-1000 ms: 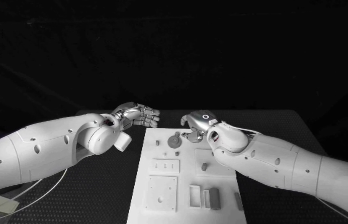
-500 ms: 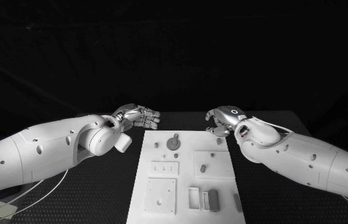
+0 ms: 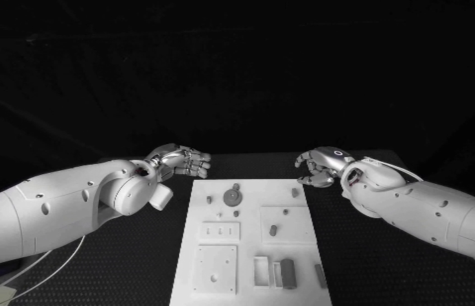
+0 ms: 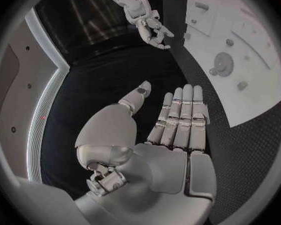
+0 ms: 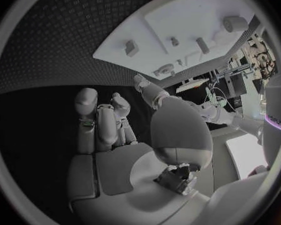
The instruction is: Assemble the parts on the task board
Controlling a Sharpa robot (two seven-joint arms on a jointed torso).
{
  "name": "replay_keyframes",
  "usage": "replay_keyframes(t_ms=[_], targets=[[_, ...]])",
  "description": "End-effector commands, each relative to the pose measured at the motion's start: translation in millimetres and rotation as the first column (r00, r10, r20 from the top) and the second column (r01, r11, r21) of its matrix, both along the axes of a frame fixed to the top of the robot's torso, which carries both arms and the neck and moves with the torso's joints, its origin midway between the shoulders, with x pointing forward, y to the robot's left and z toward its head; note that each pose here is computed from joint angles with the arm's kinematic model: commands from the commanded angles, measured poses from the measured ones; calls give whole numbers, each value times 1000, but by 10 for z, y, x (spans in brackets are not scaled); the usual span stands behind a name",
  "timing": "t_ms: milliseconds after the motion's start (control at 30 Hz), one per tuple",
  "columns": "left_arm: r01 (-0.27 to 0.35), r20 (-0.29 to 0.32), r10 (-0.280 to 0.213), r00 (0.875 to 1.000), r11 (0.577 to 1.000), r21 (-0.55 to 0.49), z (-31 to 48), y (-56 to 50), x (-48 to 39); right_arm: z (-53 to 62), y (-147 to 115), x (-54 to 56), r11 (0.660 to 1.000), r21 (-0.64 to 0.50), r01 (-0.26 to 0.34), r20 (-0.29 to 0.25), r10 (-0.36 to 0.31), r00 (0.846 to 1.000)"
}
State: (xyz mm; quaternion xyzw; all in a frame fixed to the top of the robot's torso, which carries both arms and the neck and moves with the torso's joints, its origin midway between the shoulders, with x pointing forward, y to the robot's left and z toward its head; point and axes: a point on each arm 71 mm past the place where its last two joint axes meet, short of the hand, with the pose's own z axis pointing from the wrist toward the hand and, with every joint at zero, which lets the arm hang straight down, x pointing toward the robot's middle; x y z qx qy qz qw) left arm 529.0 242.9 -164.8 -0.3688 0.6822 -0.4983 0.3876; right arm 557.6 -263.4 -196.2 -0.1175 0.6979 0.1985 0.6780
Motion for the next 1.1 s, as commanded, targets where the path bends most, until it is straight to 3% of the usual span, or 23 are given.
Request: replay_keyframes(t_ms=[33, 533, 1100], targets=[[21, 9, -21, 1000, 1000, -9, 2, -33, 2, -71, -13, 5, 998, 16, -64, -103, 65, 993], [19, -2, -19, 1000, 1000, -8, -51, -15, 4, -335, -96, 35, 1000, -7, -27, -148, 25, 989], [22, -4, -22, 1000, 1000, -8, -54, -23, 1, -500, -33, 32, 999, -14, -38, -185, 35, 982]])
